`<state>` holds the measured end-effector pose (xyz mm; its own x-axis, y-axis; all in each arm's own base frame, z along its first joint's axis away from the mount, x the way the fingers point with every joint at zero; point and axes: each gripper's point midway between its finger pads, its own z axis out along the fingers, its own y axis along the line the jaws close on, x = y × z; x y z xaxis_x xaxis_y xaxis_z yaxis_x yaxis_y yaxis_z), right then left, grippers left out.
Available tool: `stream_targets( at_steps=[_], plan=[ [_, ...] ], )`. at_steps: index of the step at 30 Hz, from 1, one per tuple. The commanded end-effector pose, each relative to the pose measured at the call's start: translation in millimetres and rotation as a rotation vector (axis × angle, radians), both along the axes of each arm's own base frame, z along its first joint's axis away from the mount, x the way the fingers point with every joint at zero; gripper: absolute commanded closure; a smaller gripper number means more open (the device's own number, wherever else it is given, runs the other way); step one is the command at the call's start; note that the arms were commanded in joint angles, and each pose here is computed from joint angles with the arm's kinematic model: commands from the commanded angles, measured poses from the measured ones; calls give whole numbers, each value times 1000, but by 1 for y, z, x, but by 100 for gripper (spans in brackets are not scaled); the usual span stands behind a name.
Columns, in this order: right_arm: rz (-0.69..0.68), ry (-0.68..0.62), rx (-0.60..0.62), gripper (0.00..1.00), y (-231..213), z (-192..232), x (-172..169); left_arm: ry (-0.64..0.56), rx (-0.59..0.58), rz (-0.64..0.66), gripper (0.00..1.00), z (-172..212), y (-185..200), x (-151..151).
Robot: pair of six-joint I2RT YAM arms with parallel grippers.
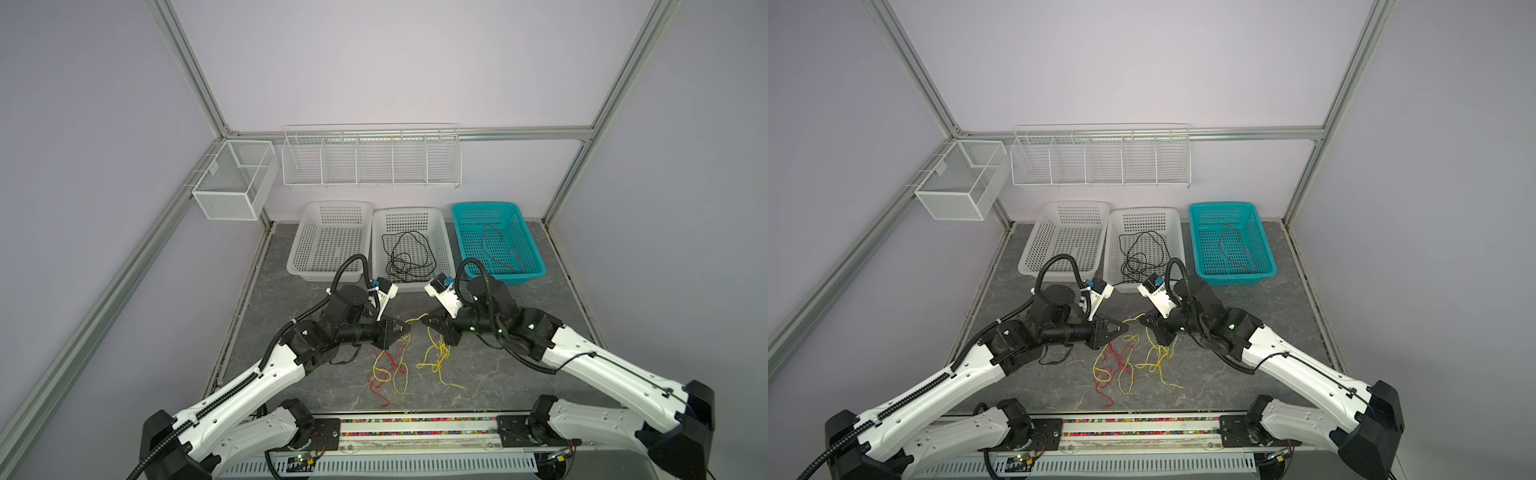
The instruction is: Untangle the cables
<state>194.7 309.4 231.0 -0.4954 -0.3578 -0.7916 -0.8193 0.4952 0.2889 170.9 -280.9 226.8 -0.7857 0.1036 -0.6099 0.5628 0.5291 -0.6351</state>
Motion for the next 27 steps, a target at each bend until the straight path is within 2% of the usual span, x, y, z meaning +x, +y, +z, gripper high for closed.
stream_targets(
  at_steps=[1, 10, 14, 16, 20, 22, 24, 27],
  plan=[
    [84, 21, 33, 93, 32, -5, -11, -165, -288, 34, 100, 76, -16, 13],
    [68, 46, 14, 93, 39, -22, -4, -274, -499, 242, 100, 114, 28, 17],
    [75, 49, 32, 91, 41, -19, -6, -273, -515, 263, 100, 113, 32, 17],
    [56, 25, 32, 85, 36, -11, -4, -280, -491, 280, 100, 112, 35, 19],
    [-13, -52, 33, 57, 15, 8, -1, -335, -386, 339, 100, 116, 48, 26],
    [-33, -82, 39, 47, 5, 15, -2, -357, -355, 361, 100, 123, 54, 29],
    [-50, -101, 46, 40, -4, 18, -4, -363, -347, 365, 100, 130, 57, 31],
    [-61, -107, 63, 36, -13, 17, -9, -352, -338, 354, 100, 134, 54, 32]
  ],
)
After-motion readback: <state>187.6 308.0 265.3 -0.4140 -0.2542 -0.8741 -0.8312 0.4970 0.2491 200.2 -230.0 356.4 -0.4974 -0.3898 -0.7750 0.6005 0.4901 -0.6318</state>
